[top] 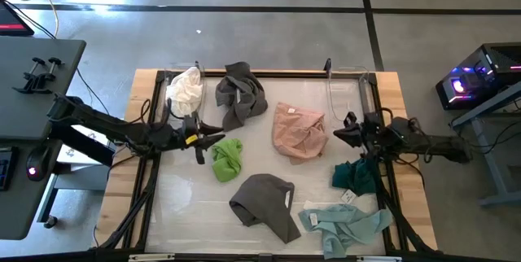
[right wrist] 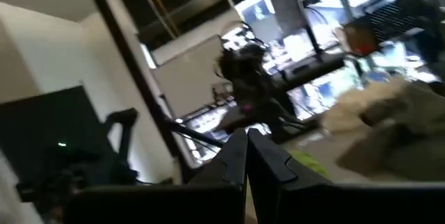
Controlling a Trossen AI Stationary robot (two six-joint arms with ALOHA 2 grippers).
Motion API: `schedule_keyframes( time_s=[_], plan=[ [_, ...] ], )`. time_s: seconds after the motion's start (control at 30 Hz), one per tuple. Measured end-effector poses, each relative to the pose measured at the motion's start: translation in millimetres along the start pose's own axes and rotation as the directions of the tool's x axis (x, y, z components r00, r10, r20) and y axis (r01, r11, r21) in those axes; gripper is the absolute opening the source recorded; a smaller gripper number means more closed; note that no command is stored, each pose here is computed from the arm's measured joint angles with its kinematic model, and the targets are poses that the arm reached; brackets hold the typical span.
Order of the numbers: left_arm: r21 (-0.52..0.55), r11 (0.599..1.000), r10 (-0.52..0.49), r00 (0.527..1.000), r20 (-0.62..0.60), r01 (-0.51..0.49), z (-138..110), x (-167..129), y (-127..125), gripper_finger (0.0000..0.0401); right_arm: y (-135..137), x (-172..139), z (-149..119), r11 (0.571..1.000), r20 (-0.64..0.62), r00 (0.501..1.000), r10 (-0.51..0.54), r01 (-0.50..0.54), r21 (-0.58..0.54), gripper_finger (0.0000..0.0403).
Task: Sort towels by color in basket
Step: Put the dark green towel into the right transparent bin
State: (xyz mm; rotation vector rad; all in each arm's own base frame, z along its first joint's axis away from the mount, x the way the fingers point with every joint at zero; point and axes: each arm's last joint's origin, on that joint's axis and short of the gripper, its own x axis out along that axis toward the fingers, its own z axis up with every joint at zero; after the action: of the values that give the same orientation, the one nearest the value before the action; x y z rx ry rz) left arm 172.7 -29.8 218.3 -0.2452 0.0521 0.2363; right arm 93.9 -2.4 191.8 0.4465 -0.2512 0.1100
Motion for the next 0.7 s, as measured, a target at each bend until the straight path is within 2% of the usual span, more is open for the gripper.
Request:
schedule_keyframes(
  time_s=[0.1,0.4,0.53,0.7],
  plan=[
    [0.008,1.000,-0.022,1.000,-0.015,0.022,-4,1,-6,0.0101,6,0,3,0.998,0.030,0.998,0.055,-0.055,-0.014,0.0000],
    [0.028,1.000,-0.006,0.999,0.040,0.005,-5,4,-14,0.0101,24,1,2,0.953,0.028,0.972,0.234,-0.223,-0.206,0.0000],
    [0.027,1.000,-0.014,0.997,0.072,0.012,-2,4,-15,0.0101,29,4,2,0.937,0.053,0.968,0.247,-0.225,-0.268,0.0000],
    [0.017,1.000,-0.015,0.997,0.073,0.013,-1,4,-15,0.0101,35,5,12,0.902,0.157,0.951,0.265,-0.188,-0.388,0.0000]
  ],
)
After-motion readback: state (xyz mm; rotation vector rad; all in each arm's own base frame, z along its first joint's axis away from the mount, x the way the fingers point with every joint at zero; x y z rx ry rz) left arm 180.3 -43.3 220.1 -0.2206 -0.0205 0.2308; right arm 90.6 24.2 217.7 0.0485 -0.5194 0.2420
